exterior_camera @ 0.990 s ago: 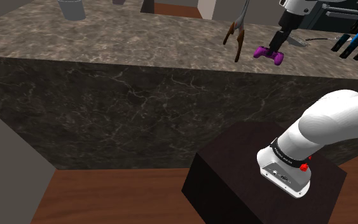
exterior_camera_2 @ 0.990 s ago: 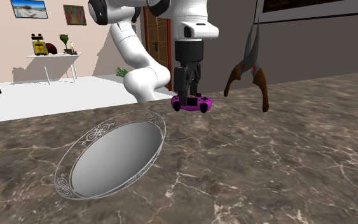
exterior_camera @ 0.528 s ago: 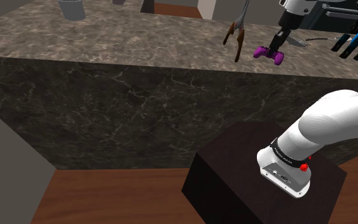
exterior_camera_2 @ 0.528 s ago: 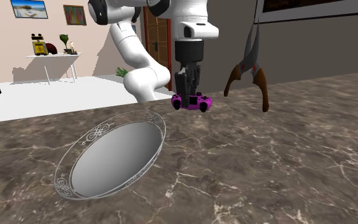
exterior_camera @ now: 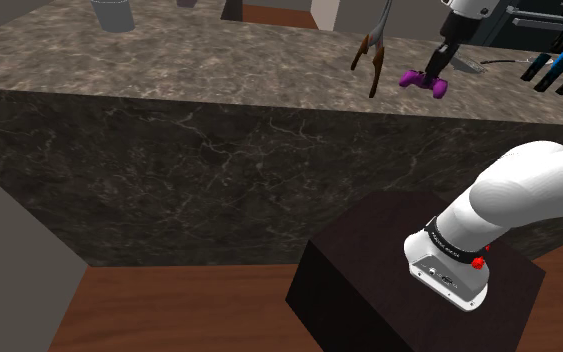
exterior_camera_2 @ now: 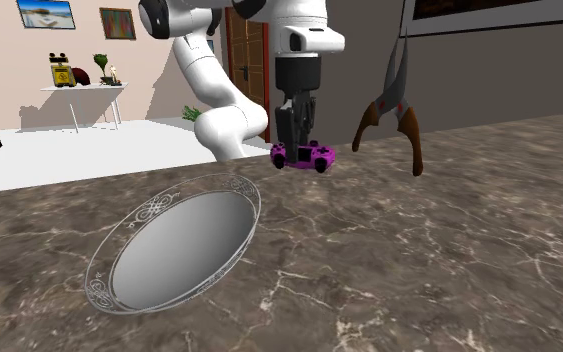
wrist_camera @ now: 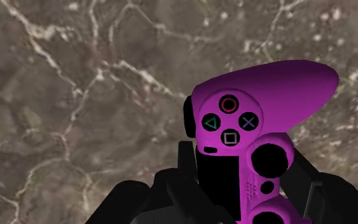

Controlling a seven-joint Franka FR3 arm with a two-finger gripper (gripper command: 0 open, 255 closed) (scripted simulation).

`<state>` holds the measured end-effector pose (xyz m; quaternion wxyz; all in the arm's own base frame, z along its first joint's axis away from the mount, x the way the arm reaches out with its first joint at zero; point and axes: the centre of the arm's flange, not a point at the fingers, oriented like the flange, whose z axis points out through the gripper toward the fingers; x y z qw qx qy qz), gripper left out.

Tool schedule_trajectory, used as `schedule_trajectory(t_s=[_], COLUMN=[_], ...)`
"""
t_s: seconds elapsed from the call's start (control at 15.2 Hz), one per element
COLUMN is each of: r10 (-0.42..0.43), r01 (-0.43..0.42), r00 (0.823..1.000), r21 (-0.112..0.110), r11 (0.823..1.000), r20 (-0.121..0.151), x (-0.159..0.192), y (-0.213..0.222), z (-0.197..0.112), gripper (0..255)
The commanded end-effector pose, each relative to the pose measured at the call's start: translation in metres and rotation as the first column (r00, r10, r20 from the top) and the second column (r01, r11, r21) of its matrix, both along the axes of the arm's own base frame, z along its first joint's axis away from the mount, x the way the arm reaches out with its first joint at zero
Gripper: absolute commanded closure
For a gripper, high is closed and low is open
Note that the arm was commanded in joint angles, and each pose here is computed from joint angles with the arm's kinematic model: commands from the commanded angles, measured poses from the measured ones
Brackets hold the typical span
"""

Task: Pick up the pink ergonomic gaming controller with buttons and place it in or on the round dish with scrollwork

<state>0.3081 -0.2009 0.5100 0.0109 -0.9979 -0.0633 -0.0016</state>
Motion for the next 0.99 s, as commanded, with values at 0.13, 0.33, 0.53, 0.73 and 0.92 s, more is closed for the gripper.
schedule_trajectory(t_s=[0.13,0.33,0.53,0.73,0.92], r10=[0.000,0.000,0.000,0.000,0.000], r01=[0.000,0.000,0.000,0.000,0.000], r00=[1.000,1.000,1.000,1.000,1.000], r21=[0.000,0.000,0.000,0.000,0.000], r11=[1.000,1.000,1.000,1.000,1.000], r20=[0.000,0.000,0.000,0.000,0.000], x=[0.000,0.000,0.000,0.000,0.000], y=[0.000,0.000,0.000,0.000,0.000], z=[0.021,0.037,0.053,0.069,0.085], gripper=[255,255,255,255,255])
